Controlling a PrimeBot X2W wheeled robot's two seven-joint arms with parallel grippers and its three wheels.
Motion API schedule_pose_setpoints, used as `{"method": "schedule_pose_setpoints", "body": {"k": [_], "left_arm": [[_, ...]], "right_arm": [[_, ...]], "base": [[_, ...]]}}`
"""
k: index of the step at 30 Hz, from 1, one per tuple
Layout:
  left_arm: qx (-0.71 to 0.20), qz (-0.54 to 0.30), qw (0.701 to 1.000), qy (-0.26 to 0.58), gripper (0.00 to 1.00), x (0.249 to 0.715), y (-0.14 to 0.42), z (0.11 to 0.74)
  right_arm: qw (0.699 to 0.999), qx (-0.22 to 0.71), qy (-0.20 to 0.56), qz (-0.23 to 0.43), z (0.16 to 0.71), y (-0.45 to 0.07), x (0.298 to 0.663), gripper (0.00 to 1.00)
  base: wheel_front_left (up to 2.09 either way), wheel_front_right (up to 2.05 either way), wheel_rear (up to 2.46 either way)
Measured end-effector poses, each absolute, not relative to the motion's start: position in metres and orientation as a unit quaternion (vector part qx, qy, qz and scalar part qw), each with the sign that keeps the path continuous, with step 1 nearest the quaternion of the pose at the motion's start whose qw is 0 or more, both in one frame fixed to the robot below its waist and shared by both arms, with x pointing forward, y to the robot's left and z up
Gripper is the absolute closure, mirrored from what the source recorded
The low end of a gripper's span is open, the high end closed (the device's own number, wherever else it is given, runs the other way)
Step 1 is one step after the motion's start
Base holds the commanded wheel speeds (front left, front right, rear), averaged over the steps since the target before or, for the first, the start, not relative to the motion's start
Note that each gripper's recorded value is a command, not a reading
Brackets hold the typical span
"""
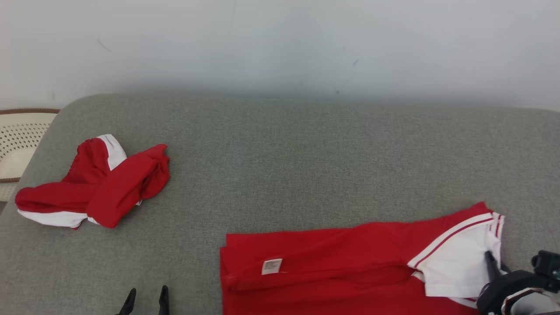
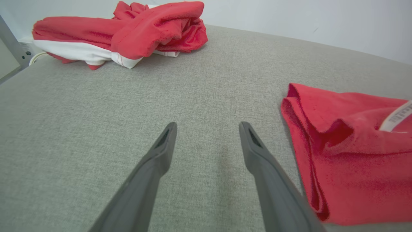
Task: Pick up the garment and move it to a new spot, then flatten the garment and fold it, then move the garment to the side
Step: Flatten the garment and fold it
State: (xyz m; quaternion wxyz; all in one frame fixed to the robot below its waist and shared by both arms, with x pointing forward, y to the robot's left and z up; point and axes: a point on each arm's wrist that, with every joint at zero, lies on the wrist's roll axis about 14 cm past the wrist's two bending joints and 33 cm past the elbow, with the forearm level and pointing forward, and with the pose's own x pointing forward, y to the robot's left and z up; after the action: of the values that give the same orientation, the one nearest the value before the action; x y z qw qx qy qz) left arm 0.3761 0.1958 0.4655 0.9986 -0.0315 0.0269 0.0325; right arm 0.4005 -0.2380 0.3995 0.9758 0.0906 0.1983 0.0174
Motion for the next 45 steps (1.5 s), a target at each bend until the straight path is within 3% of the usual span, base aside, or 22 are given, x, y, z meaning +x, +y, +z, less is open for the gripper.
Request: {"method": "schedule_pose_setpoints", "body": {"k": [5, 10, 20, 31, 45], "left_arm": [[-0.034, 0.018, 0.999, 0.027, 0.0, 0.381, 0.185, 0.465], [-0.038, 0.0, 0.999, 0.029, 0.0, 0.387, 0.172, 0.465], [-0.046, -0.036, 0.998, 0.037, 0.0, 0.394, 0.143, 0.461], [-0.049, -0.03, 0.997, 0.044, 0.0, 0.385, 0.148, 0.456], [-0.059, 0.019, 0.996, 0.059, 0.0, 0.364, 0.18, 0.446]], "right_arm": [[0.983, 0.065, 0.168, -0.031, 0.423, -0.288, 0.406, 1.0], [0.989, 0.053, 0.134, -0.018, 0.444, -0.285, 0.411, 1.0], [0.982, 0.09, 0.103, 0.127, 0.465, -0.185, 0.397, 1.0], [0.927, 0.106, 0.148, 0.327, 0.467, -0.053, 0.355, 1.0], [0.87, 0.077, 0.191, 0.448, 0.447, 0.038, 0.334, 1.0]], "base": [[0.0, 0.0, 0.0], [0.0, 0.0, 0.0], [0.0, 0.0, 0.0], [0.0, 0.0, 0.0], [0.0, 0.0, 0.0]]}}
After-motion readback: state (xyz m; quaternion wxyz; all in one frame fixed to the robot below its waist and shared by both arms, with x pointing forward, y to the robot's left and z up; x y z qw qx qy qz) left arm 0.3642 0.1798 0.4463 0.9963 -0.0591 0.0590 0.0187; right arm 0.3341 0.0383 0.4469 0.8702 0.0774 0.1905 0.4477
